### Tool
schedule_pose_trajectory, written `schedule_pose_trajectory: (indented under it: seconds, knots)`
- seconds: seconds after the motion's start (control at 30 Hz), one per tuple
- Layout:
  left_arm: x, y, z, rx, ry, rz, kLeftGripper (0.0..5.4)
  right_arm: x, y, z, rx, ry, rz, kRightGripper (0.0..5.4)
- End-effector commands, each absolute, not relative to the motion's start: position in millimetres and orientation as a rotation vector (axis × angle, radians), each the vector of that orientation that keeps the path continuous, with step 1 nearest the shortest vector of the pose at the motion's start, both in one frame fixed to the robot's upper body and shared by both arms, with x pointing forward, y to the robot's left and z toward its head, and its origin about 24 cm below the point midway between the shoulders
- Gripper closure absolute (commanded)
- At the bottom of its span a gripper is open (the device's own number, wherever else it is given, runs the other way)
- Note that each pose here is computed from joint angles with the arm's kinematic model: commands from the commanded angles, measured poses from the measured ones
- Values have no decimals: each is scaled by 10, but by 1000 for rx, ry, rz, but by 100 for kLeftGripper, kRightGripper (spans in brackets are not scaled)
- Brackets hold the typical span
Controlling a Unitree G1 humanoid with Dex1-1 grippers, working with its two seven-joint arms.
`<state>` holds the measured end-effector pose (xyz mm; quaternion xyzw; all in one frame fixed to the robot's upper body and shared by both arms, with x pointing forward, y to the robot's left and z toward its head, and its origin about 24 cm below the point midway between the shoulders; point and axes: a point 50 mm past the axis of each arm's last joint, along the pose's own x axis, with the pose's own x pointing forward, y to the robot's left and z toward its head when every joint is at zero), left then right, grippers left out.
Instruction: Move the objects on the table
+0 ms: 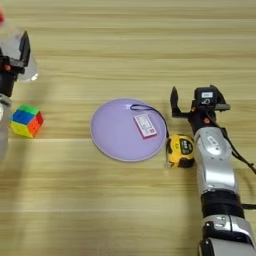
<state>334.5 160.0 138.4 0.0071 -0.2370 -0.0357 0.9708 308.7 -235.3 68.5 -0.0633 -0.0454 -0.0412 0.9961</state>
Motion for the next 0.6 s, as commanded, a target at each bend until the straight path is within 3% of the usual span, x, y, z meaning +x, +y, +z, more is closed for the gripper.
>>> schedule_pose_trajectory:
  seconds: [0.03,0.23,0.37,0.6]
  knots:
    - [3390,1369,1476,8,-511,-135,215,3088,-2309,693,-122,-102,-82,0]
    - [3401,1133,1347,-8,-470,-201,215,3081,-2286,684,-120,-101,-81,0]
    - [3418,1020,1144,-34,-405,-231,215,3080,-2284,675,-119,-99,-84,0]
    - [3402,980,838,-15,-319,-239,215,3083,-2274,673,-117,-101,-83,0]
